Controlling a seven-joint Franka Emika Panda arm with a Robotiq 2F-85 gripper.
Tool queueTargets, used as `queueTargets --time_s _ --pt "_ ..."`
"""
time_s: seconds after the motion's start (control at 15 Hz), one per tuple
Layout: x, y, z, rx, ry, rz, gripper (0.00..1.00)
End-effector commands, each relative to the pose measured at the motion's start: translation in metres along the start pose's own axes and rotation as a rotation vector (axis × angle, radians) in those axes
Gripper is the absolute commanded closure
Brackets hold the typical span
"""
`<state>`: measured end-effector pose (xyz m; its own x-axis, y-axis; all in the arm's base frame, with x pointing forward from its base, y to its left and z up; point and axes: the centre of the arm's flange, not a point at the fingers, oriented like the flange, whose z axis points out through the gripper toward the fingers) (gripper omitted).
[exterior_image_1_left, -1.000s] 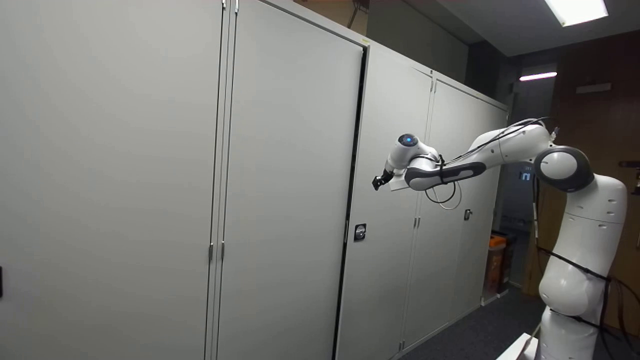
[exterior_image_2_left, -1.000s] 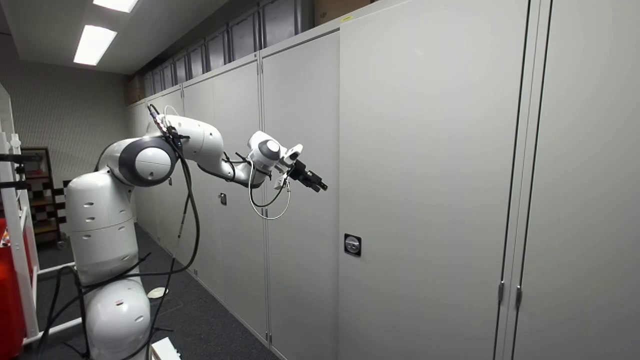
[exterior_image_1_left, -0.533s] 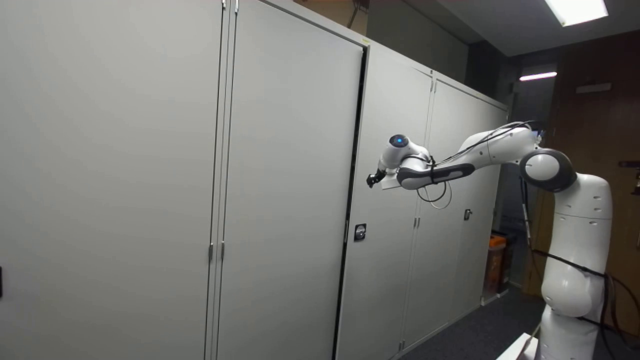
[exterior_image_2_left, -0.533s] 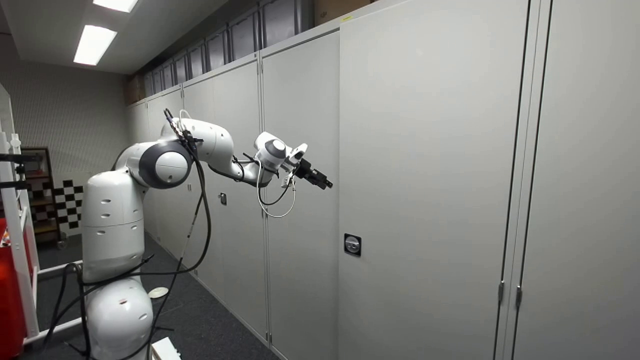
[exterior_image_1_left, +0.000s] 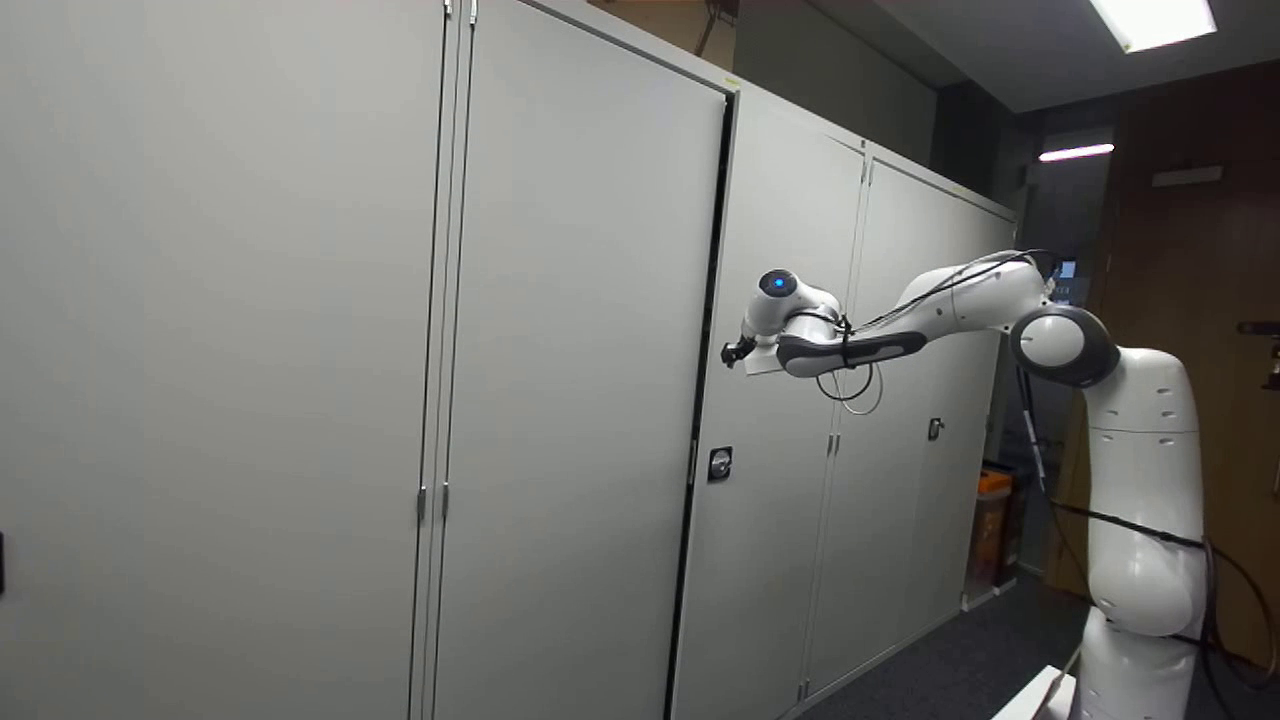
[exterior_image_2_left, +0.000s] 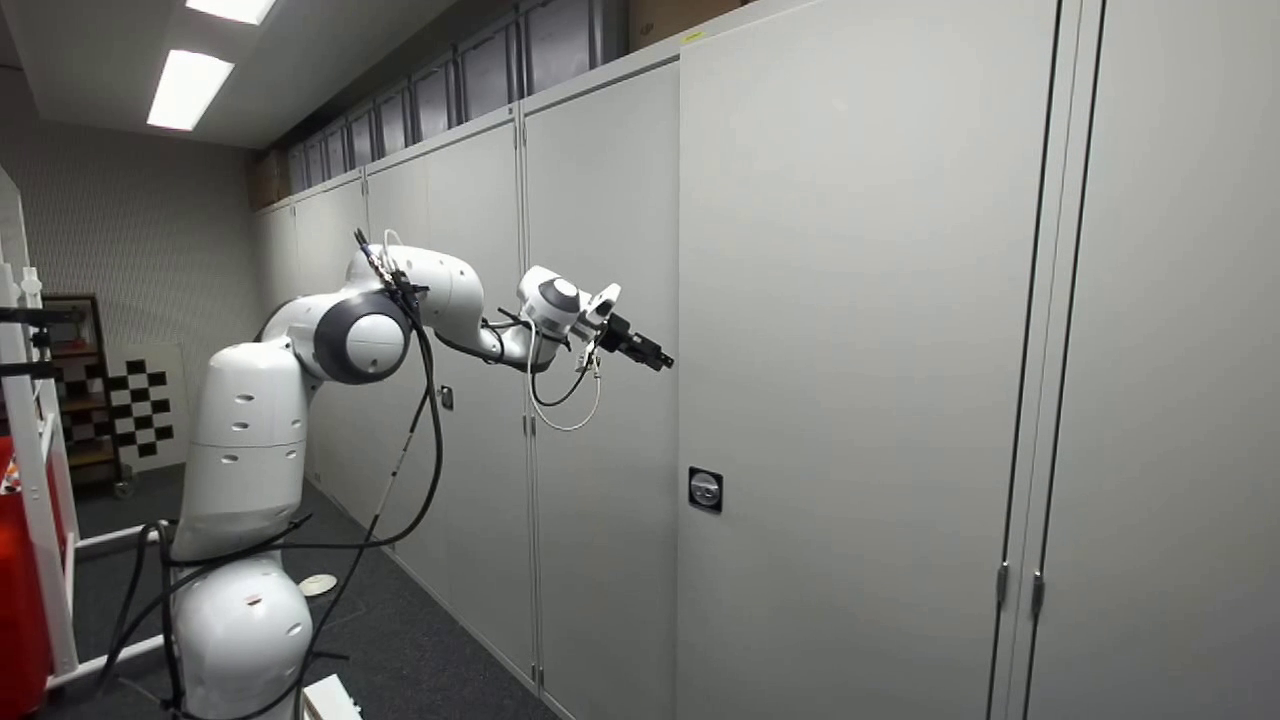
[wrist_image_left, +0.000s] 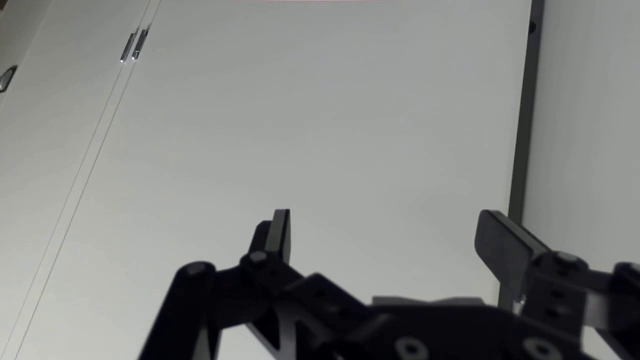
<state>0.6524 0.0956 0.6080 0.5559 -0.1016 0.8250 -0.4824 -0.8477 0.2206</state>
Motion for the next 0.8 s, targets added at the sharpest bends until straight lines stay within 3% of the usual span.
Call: queueTargets --time_s 0.0,0.73 --pt "0.018 -0.015 0.005 -0.028 0.048 0.031 0.00" --pt "0.039 -0.045 0.013 -0.036 0.099 0.078 0.00"
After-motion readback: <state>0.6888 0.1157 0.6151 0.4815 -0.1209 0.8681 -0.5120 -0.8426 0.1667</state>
